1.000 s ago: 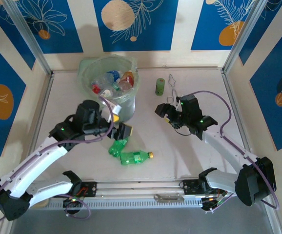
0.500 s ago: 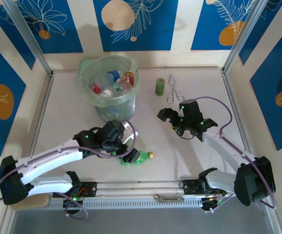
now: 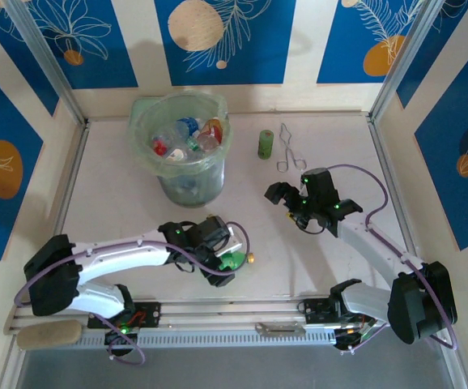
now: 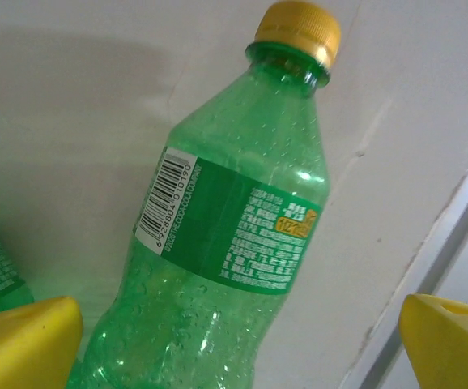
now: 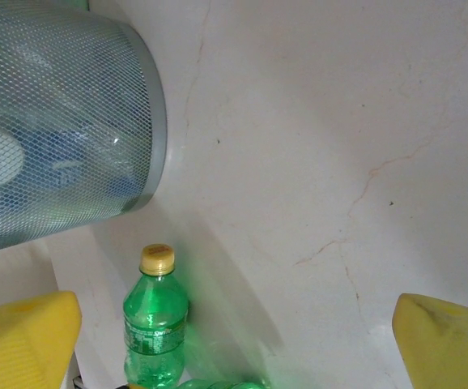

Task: Put the plastic bottles in the bin

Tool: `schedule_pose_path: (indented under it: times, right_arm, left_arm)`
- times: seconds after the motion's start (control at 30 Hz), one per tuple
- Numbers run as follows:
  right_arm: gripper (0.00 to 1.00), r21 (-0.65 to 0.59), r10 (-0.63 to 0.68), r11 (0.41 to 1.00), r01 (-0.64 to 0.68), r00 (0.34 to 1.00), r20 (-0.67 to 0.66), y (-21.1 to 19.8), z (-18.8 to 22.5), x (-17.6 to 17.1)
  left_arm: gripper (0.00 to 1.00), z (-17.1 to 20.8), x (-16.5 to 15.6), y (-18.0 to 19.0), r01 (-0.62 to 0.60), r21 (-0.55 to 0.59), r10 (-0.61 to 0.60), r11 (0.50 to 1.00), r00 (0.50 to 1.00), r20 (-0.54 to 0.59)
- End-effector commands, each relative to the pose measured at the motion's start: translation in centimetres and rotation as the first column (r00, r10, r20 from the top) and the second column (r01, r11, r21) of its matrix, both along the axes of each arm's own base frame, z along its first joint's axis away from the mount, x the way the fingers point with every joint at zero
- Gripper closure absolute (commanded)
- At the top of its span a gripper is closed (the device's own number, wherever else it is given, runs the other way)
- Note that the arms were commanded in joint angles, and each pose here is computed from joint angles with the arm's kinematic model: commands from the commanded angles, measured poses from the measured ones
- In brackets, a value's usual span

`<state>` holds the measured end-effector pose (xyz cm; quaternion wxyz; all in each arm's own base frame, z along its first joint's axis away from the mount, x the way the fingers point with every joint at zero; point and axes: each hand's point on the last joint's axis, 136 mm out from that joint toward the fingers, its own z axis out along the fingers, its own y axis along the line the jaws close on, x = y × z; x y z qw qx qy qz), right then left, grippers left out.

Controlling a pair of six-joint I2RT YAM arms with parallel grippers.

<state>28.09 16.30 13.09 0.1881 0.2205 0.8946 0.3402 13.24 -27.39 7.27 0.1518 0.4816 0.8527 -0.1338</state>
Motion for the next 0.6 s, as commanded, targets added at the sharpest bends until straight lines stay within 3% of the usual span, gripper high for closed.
schedule_pose_path:
  times: [0.0,0.3,0.57]
  right_arm:
    - [0.01,0.003,0.001,1.0,-0.001,1.0,0.009,-0.3,0.0,-0.3]
    - [0.01,0.019,-0.004,1.0,0.004,1.0,0.006,-0.4,-0.2,-0.1]
    - [0.01,0.043,-0.013,0.999,0.013,1.0,0.002,-0.6,-0.3,-0.1]
  left_arm:
    - [0.0,-1.3,-0.3,0.4,0.049,0.065,-0.05,0.997,0.999,0.009]
    - [0.04,-3.1,0.7,0.3,0.021,0.165,-0.022,0.986,1.0,0.007]
    - [0.11,-3.9,1.0,0.1,0.006,0.186,-0.007,0.983,1.0,0.004]
